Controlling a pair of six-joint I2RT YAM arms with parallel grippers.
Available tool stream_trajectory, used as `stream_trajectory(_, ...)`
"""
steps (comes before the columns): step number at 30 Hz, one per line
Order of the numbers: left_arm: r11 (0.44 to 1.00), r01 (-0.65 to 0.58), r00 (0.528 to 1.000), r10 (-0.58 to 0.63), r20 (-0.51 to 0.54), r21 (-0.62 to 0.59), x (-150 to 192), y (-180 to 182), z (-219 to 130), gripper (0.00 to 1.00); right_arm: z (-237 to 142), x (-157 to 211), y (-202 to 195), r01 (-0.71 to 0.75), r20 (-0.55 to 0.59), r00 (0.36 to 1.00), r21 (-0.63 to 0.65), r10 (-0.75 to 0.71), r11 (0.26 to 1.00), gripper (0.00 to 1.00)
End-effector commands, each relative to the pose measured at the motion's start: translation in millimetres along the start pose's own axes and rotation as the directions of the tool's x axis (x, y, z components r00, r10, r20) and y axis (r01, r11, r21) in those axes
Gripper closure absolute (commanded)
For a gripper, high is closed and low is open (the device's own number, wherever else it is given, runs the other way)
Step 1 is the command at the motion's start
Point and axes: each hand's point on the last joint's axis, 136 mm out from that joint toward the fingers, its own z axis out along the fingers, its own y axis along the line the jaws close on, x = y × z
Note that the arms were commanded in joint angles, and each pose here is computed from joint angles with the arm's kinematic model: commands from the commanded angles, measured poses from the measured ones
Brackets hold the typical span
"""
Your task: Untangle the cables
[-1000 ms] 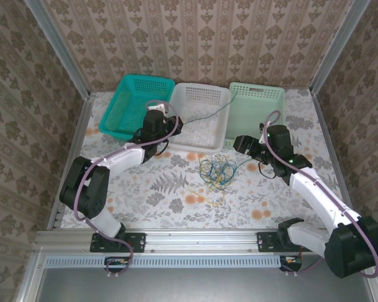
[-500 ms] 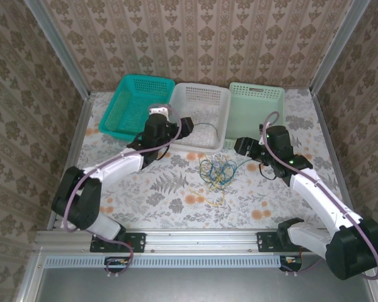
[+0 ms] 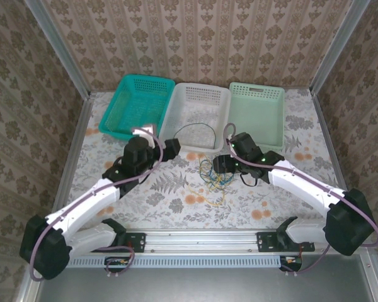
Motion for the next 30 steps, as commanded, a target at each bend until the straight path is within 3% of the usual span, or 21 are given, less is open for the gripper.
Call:
stream_trajectory(1,0.994,0.106,0.985,-0.1,-0.141,0.033,56.0,5.9,-5.5,0.15,4.4,6.2,-3.9,0.055,-0.034,0.998,0.062,-0.053,0.997,0.29)
stream_trajectory(6,0.994,0.101,0.967,-0.086,-0.241,0.051,107.2,-9.9,-4.0,0.21,16.7,10.4,-4.0,0.073,-0.075,0.995,0.096,-0.066,0.993,0.28)
stream_trajectory(14,0.991,0.122,0.937,-0.094,-0.336,0.062,146.8,-20.3,10.5,0.32,15.6,4.3,-5.1,0.055,-0.049,0.998,0.111,-0.049,0.992,0.27)
stream_trajectory(17,0.99,0.128,0.926,-0.1,-0.364,0.053,158.0,-20.5,15.5,0.41,15.4,5.1,-6.8,0.052,-0.053,0.998,0.12,-0.046,0.991,0.27)
stream_trajectory(26,0.989,0.133,0.917,-0.096,-0.388,0.07,171.0,-31.0,25.6,0.44,14.6,5.5,-8.4,0.05,-0.052,0.998,0.128,-0.044,0.99,0.27)
stream_trajectory(30,0.989,0.124,0.908,-0.082,-0.41,0.078,176.1,-37.1,31.1,0.56,15.6,7.2,-9.5,0.046,-0.054,0.998,0.13,-0.04,0.99,0.26)
